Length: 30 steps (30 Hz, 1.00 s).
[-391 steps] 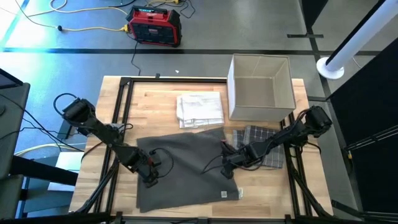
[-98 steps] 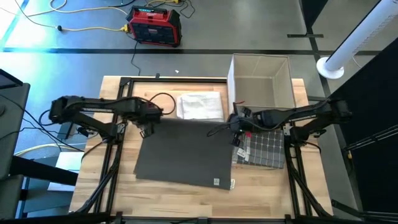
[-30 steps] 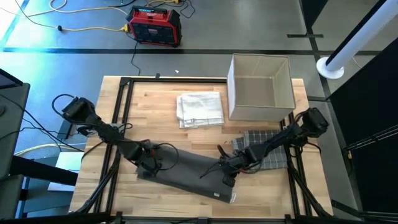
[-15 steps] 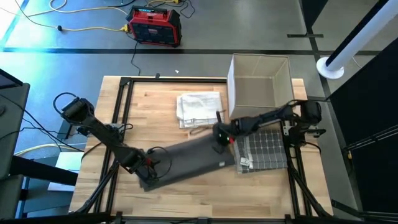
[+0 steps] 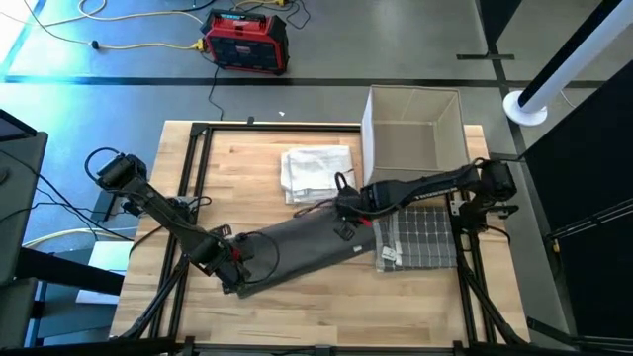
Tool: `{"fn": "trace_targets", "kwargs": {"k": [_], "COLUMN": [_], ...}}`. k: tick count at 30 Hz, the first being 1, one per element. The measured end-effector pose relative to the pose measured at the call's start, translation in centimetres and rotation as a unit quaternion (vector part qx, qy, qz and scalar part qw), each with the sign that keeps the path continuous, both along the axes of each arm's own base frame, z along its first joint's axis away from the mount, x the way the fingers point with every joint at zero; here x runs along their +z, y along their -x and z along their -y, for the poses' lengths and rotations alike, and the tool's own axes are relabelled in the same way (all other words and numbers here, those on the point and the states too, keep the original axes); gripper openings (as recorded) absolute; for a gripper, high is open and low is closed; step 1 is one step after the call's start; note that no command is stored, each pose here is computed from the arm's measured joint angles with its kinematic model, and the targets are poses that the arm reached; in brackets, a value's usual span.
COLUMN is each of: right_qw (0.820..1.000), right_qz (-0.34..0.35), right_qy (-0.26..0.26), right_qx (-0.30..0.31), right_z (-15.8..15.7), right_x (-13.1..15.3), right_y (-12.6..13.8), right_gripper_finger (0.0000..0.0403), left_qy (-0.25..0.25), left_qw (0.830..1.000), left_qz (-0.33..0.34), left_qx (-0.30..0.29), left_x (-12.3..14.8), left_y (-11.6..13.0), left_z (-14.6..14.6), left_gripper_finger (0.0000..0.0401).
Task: Fold towel
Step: Fold the gray towel
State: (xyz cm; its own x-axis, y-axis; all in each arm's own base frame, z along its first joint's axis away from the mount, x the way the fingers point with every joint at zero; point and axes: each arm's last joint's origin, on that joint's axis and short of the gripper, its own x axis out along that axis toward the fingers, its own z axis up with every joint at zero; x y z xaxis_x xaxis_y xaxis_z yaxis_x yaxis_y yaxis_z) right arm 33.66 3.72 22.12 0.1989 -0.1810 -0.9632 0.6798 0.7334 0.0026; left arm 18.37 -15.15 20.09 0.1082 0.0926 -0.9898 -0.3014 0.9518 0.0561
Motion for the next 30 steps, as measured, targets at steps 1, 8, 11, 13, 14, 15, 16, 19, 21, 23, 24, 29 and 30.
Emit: {"fn": "trace_targets", "kwargs": {"k": [1, 8, 11, 13, 14, 15, 16, 19, 21, 23, 24, 29, 30], "right_qw": [1.0, 0.995, 0.993, 0.992, 0.991, 0.991, 0.991, 0.991, 0.991, 0.991, 0.991, 0.994, 0.995], "right_qz": [0.0, -0.033, -0.04, -0.038, -0.035, -0.032, -0.031, -0.002, 0.002, 0.005, 0.001, -0.004, -0.004], "right_qy": [-0.002, -0.012, -0.016, -0.022, -0.024, -0.024, -0.024, -0.027, -0.028, -0.024, -0.022, -0.024, -0.025], "right_qx": [-0.013, -0.096, -0.113, -0.121, -0.125, -0.128, -0.131, -0.128, -0.128, -0.129, -0.129, -0.102, -0.098], "right_z": [0.0, 1.8, 2.6, 3.2, 3.4, 3.6, 3.8, 4.3, 4.3, 4.3, 4.3, 4.2, 4.2], "right_x": [-0.2, -3.0, -4.3, -5.2, -5.6, -6.0, -6.4, -7.3, -7.7, -8.0, -8.2, -8.9, -9.0], "right_y": [0.1, 1.2, 1.7, 2.0, 2.1, 2.2, 2.4, 2.2, 2.3, 2.2, 2.2, 1.9, 1.8], "right_gripper_finger": [0.0032, 0.0136, 0.0179, 0.0194, 0.0198, 0.02, 0.0201, 0.0199, 0.0195, 0.0188, 0.0183, 0.0107, 0.0079], "left_qy": [-0.002, -0.008, -0.01, -0.006, -0.006, -0.006, -0.007, -0.017, -0.018, -0.013, -0.005, 0.022, 0.023], "left_qw": [1.0, 1.0, 0.999, 0.999, 0.999, 0.998, 0.998, 0.998, 0.998, 0.998, 0.999, 0.998, 0.998], "left_qz": [-0.002, 0.005, 0.019, 0.03, 0.031, 0.031, 0.032, 0.042, 0.048, 0.048, 0.048, 0.05, 0.049], "left_qx": [0.001, -0.014, -0.028, -0.039, -0.044, -0.046, -0.045, -0.042, -0.035, -0.024, -0.017, 0.028, 0.037], "left_x": [-0.2, -0.9, -1.0, -1.0, -1.0, -1.1, -1.2, -1.4, -1.9, -2.7, -3.2, -5.5, -5.7], "left_y": [0.2, 1.5, 1.9, 2.1, 2.3, 2.4, 2.4, 2.7, 2.8, 3.0, 3.0, 3.8, 3.9], "left_z": [0.1, 1.0, 1.7, 2.2, 2.3, 2.5, 2.7, 3.1, 3.4, 3.4, 3.4, 3.1, 3.0], "left_gripper_finger": [0.003, 0.003, 0.003, 0.0029, 0.0027, 0.0023, 0.0019, 0.0006, 0.0002, 0.0002, 0.0002, 0.0, 0.0]}}
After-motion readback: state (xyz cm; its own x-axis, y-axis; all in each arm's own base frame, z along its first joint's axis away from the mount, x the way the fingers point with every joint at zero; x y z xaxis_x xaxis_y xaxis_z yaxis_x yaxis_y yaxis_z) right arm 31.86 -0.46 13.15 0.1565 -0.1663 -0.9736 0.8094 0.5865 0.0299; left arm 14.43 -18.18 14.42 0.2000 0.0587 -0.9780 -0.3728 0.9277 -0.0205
